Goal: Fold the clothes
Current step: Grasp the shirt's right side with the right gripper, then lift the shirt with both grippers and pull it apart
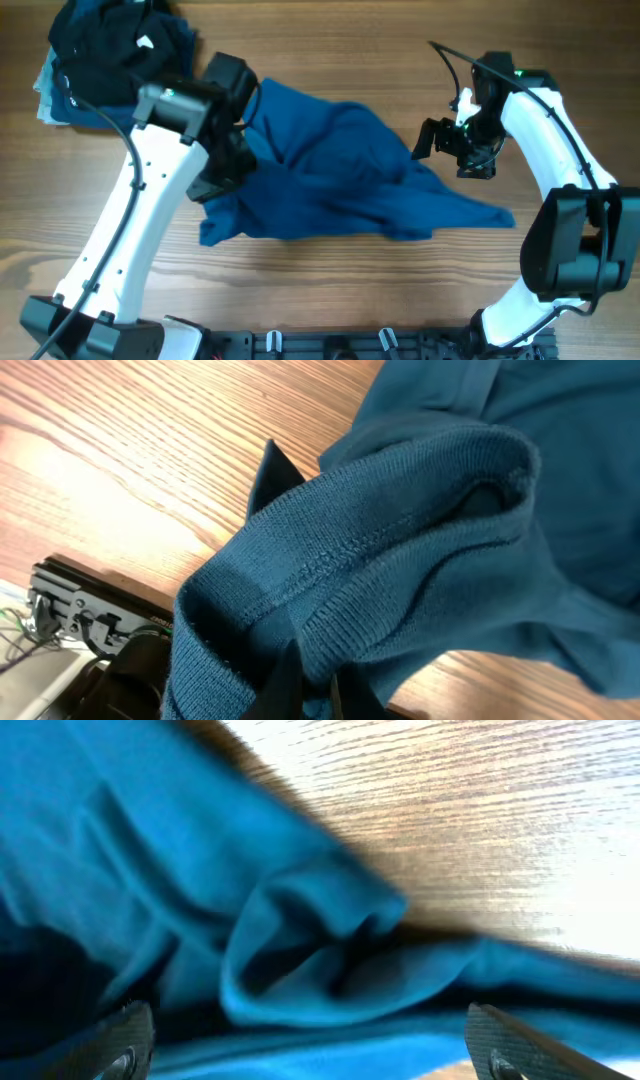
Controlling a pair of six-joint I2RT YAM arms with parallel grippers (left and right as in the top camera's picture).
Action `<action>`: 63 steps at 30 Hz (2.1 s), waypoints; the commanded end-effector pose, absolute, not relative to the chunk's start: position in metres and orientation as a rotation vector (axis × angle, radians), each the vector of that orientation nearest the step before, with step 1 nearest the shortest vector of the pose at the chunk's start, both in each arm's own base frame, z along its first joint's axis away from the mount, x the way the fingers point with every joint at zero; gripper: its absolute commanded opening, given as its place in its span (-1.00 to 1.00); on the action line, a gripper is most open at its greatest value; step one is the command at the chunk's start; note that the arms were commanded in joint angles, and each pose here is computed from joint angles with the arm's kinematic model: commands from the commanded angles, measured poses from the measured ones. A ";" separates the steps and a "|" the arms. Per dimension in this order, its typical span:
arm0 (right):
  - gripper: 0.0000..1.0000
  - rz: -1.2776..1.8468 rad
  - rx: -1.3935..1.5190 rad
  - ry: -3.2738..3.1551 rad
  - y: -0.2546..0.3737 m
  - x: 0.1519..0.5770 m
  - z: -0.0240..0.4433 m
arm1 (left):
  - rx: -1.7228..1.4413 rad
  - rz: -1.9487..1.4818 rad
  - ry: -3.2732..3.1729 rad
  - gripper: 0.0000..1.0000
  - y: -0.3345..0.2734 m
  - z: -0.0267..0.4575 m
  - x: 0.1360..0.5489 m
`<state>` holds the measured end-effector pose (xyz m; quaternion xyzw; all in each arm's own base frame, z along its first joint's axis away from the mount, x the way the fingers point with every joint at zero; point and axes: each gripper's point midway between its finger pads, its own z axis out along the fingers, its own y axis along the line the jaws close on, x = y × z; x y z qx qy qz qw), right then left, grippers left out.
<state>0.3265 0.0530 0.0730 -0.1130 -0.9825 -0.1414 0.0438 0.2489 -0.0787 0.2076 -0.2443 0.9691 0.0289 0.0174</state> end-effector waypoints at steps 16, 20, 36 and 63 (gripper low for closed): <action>-0.91 -0.570 -0.325 -2.941 0.083 0.309 0.038 | -0.776 0.104 2.948 -0.89 -0.066 0.211 0.261; -0.91 -0.573 -0.314 -3.031 0.081 0.333 0.069 | -0.727 0.062 2.917 -0.92 -0.070 0.212 0.272; -0.78 -0.321 -0.480 -3.563 0.034 0.368 0.281 | -0.452 -0.294 2.422 -0.92 -0.070 0.378 0.273; -0.32 -0.530 -0.103 -2.951 0.118 0.278 0.163 | -0.569 0.065 2.537 -0.92 -0.048 0.325 0.313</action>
